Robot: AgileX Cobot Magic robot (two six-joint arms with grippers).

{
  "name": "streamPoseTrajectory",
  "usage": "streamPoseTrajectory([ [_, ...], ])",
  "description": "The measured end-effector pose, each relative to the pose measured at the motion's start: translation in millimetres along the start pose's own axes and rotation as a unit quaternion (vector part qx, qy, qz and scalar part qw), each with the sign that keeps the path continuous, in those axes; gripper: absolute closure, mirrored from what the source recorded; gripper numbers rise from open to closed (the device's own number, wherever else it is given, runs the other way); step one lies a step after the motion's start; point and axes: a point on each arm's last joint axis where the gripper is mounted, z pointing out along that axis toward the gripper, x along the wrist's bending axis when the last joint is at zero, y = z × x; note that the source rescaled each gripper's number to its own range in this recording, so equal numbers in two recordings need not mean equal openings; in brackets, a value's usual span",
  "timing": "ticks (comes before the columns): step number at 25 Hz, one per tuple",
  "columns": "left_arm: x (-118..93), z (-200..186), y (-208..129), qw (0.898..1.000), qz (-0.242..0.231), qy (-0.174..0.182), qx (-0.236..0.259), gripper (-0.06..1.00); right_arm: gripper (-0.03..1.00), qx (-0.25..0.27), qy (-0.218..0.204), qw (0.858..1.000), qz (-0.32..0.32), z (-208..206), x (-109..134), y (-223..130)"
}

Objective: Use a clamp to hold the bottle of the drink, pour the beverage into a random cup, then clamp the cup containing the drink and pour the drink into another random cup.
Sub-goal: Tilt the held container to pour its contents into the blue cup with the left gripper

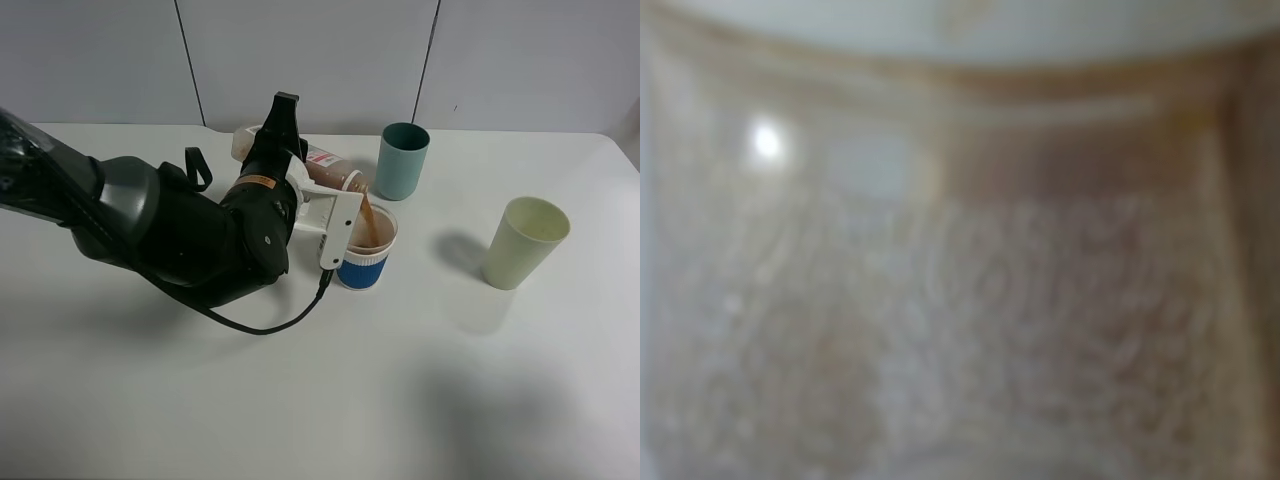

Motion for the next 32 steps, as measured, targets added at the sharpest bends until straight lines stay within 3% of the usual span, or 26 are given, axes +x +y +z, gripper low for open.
streamPoseTrajectory([
  [14,2.1,2.8,-4.8,1.0,0.0,0.011,0.014,0.91,0.14,0.0,0.0,1.0,0.0,0.0,0.0,0.0],
  [32,5.0,2.7,-4.5,0.998,0.049,0.026,0.014,0.91,0.14,0.0,0.0,1.0,0.0,0.0,0.0,0.0],
])
